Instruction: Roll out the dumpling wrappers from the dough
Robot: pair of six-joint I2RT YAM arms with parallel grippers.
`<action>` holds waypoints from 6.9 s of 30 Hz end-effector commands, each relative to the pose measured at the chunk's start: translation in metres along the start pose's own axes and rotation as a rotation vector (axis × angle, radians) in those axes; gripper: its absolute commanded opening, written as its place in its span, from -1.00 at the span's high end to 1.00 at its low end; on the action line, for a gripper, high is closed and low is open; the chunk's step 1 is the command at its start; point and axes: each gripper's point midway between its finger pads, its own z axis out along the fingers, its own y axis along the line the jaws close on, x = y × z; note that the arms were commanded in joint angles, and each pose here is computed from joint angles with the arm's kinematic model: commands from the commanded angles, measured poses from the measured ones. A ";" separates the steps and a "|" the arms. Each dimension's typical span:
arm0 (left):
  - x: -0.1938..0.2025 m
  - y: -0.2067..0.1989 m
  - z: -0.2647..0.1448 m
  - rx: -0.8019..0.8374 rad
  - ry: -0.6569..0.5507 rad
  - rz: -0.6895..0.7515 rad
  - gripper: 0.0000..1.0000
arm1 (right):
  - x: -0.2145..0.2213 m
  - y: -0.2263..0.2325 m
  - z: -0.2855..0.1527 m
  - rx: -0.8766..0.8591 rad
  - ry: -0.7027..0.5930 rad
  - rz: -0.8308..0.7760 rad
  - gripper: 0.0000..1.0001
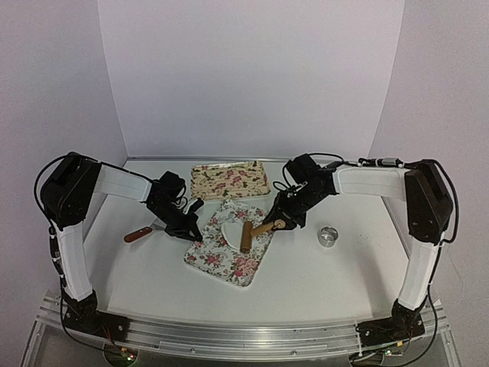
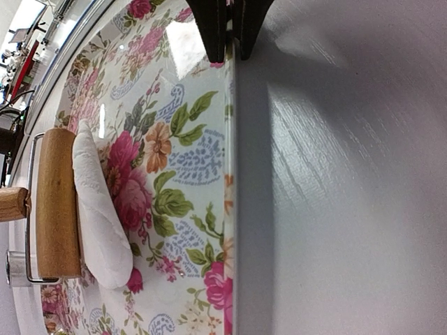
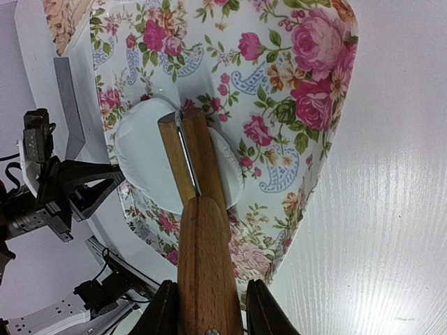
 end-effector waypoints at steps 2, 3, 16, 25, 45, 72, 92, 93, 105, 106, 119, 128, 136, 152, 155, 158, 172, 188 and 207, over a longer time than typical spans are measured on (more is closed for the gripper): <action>0.016 0.016 0.002 -0.074 0.047 -0.013 1.00 | 0.036 -0.175 0.015 0.785 0.124 0.140 1.00; 0.018 0.014 0.005 -0.067 0.056 -0.008 1.00 | 0.034 -0.171 0.024 0.780 0.136 0.132 1.00; 0.023 0.005 0.014 -0.048 0.085 0.015 1.00 | 0.043 -0.137 0.091 0.777 0.194 0.053 1.00; 0.027 0.024 0.005 -0.106 0.072 -0.032 1.00 | 0.042 -0.165 0.043 0.840 0.143 0.121 1.00; 0.022 0.022 0.004 -0.084 0.059 -0.023 1.00 | 0.028 -0.185 0.016 0.831 0.158 0.137 1.00; 0.027 0.007 0.019 -0.068 0.106 0.019 1.00 | 0.035 -0.136 0.094 0.799 0.208 0.053 1.00; 0.027 0.006 0.022 -0.055 0.109 0.018 1.00 | 0.037 -0.145 0.102 0.842 0.232 0.054 1.00; 0.027 0.006 0.022 -0.054 0.108 0.019 1.00 | 0.037 -0.145 0.103 0.843 0.234 0.052 1.00; 0.030 0.015 0.018 -0.087 0.110 -0.003 1.00 | 0.039 -0.156 0.085 0.884 0.223 0.081 1.00; 0.030 0.018 0.017 -0.092 0.106 -0.012 1.00 | 0.037 -0.158 0.077 0.888 0.212 0.091 1.00; 0.030 0.044 0.001 -0.162 0.072 -0.083 1.00 | 0.041 -0.210 0.028 0.963 0.213 0.199 1.00; 0.028 0.051 -0.004 -0.175 0.058 -0.101 1.00 | 0.047 -0.224 0.008 0.967 0.209 0.229 1.00; 0.028 0.051 -0.006 -0.179 0.051 -0.103 1.00 | 0.051 -0.233 -0.001 0.977 0.215 0.246 1.00; 0.027 0.053 -0.011 -0.182 0.031 -0.108 1.00 | 0.049 -0.238 -0.027 0.967 0.169 0.275 1.00; 0.027 0.049 -0.010 -0.157 0.027 -0.097 1.00 | 0.045 -0.232 -0.030 0.950 0.152 0.268 1.00; 0.026 0.044 -0.012 -0.131 0.012 -0.078 1.00 | 0.041 -0.224 -0.035 0.929 0.126 0.264 1.00; 0.032 0.027 -0.022 -0.069 -0.019 -0.019 1.00 | -0.008 -0.102 -0.078 0.569 -0.032 0.010 1.00; 0.047 0.000 -0.026 -0.045 -0.010 0.070 1.00 | 0.050 0.046 -0.096 0.022 0.125 -0.313 1.00; 0.051 -0.027 -0.009 -0.047 0.020 0.115 1.00 | 0.014 0.038 -0.015 0.144 0.115 -0.270 1.00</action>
